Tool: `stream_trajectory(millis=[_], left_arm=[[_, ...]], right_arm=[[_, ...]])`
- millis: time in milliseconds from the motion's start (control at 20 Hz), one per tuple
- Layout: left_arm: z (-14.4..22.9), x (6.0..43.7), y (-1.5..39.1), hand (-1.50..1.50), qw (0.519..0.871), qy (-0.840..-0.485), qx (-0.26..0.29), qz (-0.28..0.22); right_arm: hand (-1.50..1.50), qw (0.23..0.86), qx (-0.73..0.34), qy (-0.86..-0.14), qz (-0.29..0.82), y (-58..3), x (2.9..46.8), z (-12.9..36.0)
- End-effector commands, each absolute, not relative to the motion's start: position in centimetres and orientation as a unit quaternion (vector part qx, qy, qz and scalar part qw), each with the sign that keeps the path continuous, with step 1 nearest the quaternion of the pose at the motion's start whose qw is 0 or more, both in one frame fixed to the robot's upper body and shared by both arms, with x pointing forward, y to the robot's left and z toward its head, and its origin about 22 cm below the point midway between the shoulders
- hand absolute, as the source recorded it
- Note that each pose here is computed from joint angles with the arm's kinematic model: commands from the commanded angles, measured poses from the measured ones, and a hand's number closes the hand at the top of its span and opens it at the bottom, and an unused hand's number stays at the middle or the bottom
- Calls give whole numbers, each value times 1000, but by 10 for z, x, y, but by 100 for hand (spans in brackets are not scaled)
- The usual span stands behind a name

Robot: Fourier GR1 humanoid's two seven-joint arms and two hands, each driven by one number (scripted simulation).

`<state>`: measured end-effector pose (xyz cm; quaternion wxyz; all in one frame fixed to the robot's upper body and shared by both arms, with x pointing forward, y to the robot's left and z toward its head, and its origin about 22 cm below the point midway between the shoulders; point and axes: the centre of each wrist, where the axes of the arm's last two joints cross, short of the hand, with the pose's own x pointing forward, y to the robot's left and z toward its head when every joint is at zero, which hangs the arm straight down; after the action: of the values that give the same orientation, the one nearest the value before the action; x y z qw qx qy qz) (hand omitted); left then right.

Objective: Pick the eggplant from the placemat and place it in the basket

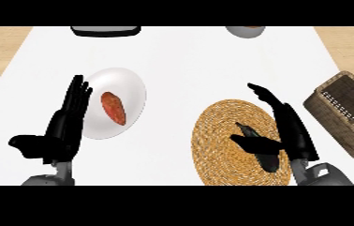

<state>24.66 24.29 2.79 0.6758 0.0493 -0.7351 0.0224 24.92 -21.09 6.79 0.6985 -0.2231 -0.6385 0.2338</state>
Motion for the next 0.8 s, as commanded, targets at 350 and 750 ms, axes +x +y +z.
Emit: stream_trajectory(millis=[350,750], left_arm=[[28,243,236,0,673,-739,35,11],[38,247,225,0,662,-748,41,17]], right_arm=[[-150,699,-424,-390,423,-233,269,180],[-150,745,-329,-332,475,-198,276,222]])
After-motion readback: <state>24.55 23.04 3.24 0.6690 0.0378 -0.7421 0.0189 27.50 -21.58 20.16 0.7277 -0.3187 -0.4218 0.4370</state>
